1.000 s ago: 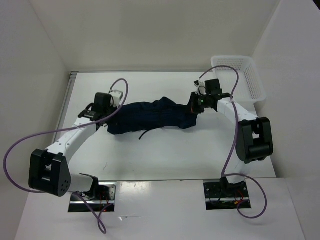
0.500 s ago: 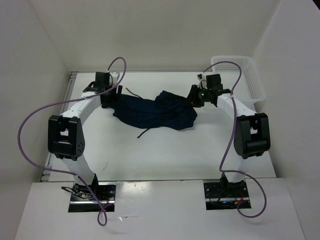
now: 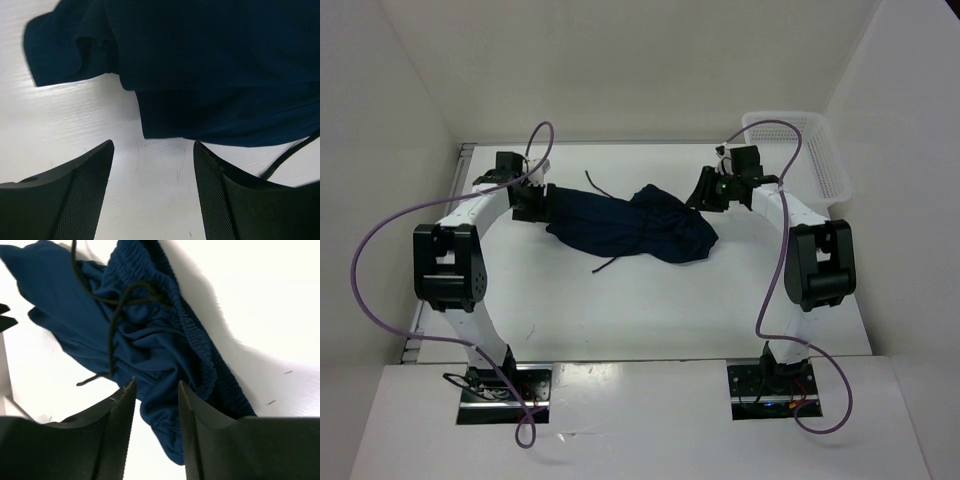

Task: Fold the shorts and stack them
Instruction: Flatten the shorts out

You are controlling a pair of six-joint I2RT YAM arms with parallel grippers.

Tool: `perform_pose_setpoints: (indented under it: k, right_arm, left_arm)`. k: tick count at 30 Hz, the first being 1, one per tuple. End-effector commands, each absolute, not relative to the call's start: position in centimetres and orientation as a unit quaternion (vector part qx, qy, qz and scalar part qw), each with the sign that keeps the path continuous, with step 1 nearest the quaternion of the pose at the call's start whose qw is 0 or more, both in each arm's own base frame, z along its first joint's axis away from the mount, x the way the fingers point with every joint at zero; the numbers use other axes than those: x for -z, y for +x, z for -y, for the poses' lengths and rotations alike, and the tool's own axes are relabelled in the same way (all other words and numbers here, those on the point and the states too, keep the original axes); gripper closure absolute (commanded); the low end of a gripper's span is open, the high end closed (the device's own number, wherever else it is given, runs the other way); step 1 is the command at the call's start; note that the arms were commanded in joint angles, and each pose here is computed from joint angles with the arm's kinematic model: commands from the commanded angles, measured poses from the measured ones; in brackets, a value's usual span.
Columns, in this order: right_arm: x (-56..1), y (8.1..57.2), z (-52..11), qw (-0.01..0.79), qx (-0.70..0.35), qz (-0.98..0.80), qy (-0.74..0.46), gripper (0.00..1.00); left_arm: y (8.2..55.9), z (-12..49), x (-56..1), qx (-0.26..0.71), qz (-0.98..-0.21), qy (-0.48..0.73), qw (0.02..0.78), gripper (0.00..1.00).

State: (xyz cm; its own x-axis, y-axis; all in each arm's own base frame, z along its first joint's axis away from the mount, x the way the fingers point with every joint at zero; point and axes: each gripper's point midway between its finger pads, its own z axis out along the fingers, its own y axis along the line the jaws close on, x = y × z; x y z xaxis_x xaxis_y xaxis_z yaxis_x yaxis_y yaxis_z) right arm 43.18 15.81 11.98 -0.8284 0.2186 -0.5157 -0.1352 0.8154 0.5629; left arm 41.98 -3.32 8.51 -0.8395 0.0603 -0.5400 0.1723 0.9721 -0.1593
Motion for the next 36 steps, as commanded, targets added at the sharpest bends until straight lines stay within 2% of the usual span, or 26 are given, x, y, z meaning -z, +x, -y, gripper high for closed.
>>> perform_pose_setpoints:
  k: [1, 5, 7, 13, 14, 15, 18, 19, 23, 28, 29, 31, 32, 33, 35, 36]
  right_arm:
    - [-12.9, 44.8, -15.0, 0.323, -0.282, -0.903, 0.016, 0.53]
    - [-11.8, 43.9, -14.0, 0.314, -0.253, -0.915, 0.011, 0.44]
    - [-11.5, 43.5, -13.8, 0.308, -0.248, -0.918, 0.015, 0.38]
    - [-11.2, 43.2, -11.7, 0.312, -0.243, -0.918, 0.032, 0.34]
    - [-11.2, 43.3, -11.7, 0.312, -0.243, -0.918, 0.032, 0.31]
    - [-10.4, 42.9, -11.8, 0.303, -0.244, -0.921, 0.027, 0.29]
    - [-9.4, 42.6, -12.0, 0.287, -0.261, -0.921, 0.023, 0.26]
    - [-9.5, 42.6, -11.8, 0.288, -0.265, -0.920, 0.019, 0.26]
    - [-8.7, 40.7, -12.9, 0.253, -0.301, -0.920, 0.007, 0.29]
    - [-8.8, 39.1, -15.4, 0.249, -0.320, -0.914, -0.029, 0.32]
    - [-8.3, 38.9, -15.9, 0.240, -0.321, -0.916, -0.032, 0.34]
    - [-6.7, 39.4, -15.6, 0.223, -0.296, -0.928, -0.022, 0.46]
    - [-6.3, 39.6, -15.5, 0.216, -0.292, -0.932, -0.013, 0.58]
    - [-5.9, 40.1, -14.7, 0.213, -0.285, -0.935, -0.001, 0.81]
    - [-6.4, 41.4, -14.5, 0.212, -0.294, -0.932, 0.009, 0.97]
    - [-7.2, 41.9, -14.4, 0.216, -0.302, -0.929, 0.010, 1.00]
  left_arm:
    - [42.7, 4.4, -7.4, 0.163, -0.951, 0.063, 0.256, 0.28]
    - [42.3, 5.3, -6.4, 0.190, -0.949, 0.067, 0.243, 0.28]
    - [42.1, 4.7, -5.1, 0.173, -0.953, 0.062, 0.240, 0.28]
    - [42.4, 5.0, -4.0, 0.182, -0.953, 0.063, 0.235, 0.29]
    - [42.6, 5.4, -4.2, 0.193, -0.949, 0.067, 0.240, 0.32]
    - [42.6, 5.4, -4.2, 0.193, -0.949, 0.067, 0.240, 0.40]
    - [42.3, 5.8, -3.6, 0.195, -0.950, 0.071, 0.234, 0.54]
    - [42.3, 5.8, -3.6, 0.195, -0.950, 0.071, 0.234, 0.65]
    - [42.1, 6.0, -4.0, 0.200, -0.949, 0.072, 0.234, 0.91]
    - [41.1, 5.8, -6.0, 0.208, -0.948, 0.068, 0.233, 0.96]
    - [40.9, 5.9, -6.4, 0.208, -0.948, 0.068, 0.232, 0.96]
    - [40.2, 5.3, -7.6, 0.201, -0.949, 0.062, 0.233, 0.96]
    - [40.0, 5.3, -8.6, 0.200, -0.948, 0.064, 0.241, 0.96]
    - [39.8, 5.1, -9.2, 0.194, -0.949, 0.063, 0.242, 0.96]
    - [40.0, 4.9, -10.9, 0.185, -0.946, 0.064, 0.257, 0.97]
    - [40.6, 4.2, -11.5, 0.178, -0.945, 0.059, 0.267, 0.99]
